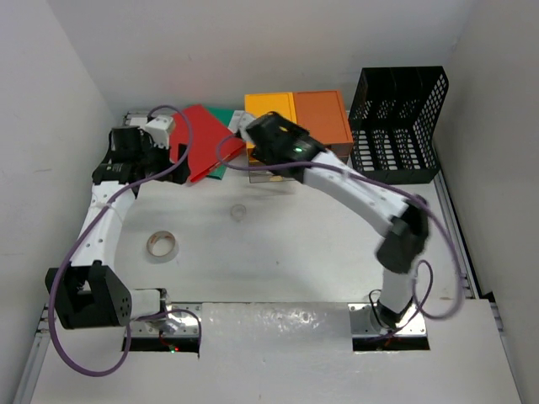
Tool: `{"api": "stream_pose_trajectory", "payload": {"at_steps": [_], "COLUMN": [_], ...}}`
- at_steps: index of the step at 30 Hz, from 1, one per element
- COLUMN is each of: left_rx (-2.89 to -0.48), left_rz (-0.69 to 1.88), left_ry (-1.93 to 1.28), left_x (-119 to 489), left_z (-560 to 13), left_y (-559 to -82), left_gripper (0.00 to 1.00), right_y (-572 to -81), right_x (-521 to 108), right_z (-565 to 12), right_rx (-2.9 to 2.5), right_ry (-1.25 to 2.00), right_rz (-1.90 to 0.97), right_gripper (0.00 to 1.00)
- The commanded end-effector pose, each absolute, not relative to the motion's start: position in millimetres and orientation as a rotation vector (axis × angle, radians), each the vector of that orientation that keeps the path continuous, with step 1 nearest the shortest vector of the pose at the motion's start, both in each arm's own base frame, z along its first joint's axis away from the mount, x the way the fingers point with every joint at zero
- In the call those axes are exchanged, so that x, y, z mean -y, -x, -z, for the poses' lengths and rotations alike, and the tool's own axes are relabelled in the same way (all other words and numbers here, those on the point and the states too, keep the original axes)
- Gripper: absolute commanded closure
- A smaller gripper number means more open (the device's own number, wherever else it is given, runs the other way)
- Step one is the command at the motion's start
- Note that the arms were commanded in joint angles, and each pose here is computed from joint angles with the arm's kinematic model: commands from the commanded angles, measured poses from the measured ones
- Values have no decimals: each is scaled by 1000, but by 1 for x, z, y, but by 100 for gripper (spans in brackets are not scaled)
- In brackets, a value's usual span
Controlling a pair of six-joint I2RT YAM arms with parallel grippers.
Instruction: Organize the desk
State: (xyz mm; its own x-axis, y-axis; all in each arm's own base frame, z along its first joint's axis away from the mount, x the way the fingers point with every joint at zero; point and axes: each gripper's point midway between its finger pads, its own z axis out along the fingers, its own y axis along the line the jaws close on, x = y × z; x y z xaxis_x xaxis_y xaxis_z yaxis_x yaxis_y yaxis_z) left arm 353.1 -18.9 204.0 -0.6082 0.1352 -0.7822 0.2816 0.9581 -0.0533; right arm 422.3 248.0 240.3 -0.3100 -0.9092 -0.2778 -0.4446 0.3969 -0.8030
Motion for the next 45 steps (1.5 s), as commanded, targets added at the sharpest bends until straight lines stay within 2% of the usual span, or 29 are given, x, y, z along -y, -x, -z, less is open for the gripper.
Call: {"api": "stream_pose_trajectory", "payload": {"at_steps": [1,2,3,4,5,6,7,8,9,16,19,29,39,45], "left_rx": [-2183,-2183,-2183,-2204,-2215,-2232,-2249,-2241,-2231,-2105,-2119,-2219,-2272,-2279], "left_rz": [114,103,83,63,40,-8,-39,-65,-96,-27,6,71,117,115], "left_ry": [-292,-297,-305,-333,-337,-322,-325,-326,-327,-377,-397,-394,-428,-434], "left_x": [7,6,3,1,-3,-10,-15,-18,-22,-5,-1,4,9,9], "left_z": [-214,-212,-211,-203,-200,-196,-188,-189,-191,-207,-204,-174,-159,-157], "left_y": [-352,-350,-349,-345,-343,-341,-337,-335,-334,-325,-325,-325,-323,-321], "left_gripper": [0,0,0,0,0,0,0,0,0,0,0,0,0,0], "right_y": [-384,-372,-363,-345,-339,-337,-327,-323,-322,-337,-361,-438,-493,-509], "right_x": [-254,-260,-263,-267,-268,-267,-272,-276,-277,-288,-283,-273,-264,-269], "right_z": [-269,-263,-289,-244,-240,-242,-219,-211,-193,-124,-101,-109,-107,-114], "right_rx": [-1913,-1901,-1806,-1877,-1880,-1871,-1936,-1953,-1997,-2157,-2188,-2114,-2085,-2073], "right_ry": [909,911,829,843,799,743,721,730,755,842,885,749,643,467], "right_rz": [313,206,69,-51,-126,-191,-295,-338,-352,-415,-302,-102,-83,-178], "right_gripper": [26,25,23,28,35,49,87,98,100,100,100,100,100,100]}}
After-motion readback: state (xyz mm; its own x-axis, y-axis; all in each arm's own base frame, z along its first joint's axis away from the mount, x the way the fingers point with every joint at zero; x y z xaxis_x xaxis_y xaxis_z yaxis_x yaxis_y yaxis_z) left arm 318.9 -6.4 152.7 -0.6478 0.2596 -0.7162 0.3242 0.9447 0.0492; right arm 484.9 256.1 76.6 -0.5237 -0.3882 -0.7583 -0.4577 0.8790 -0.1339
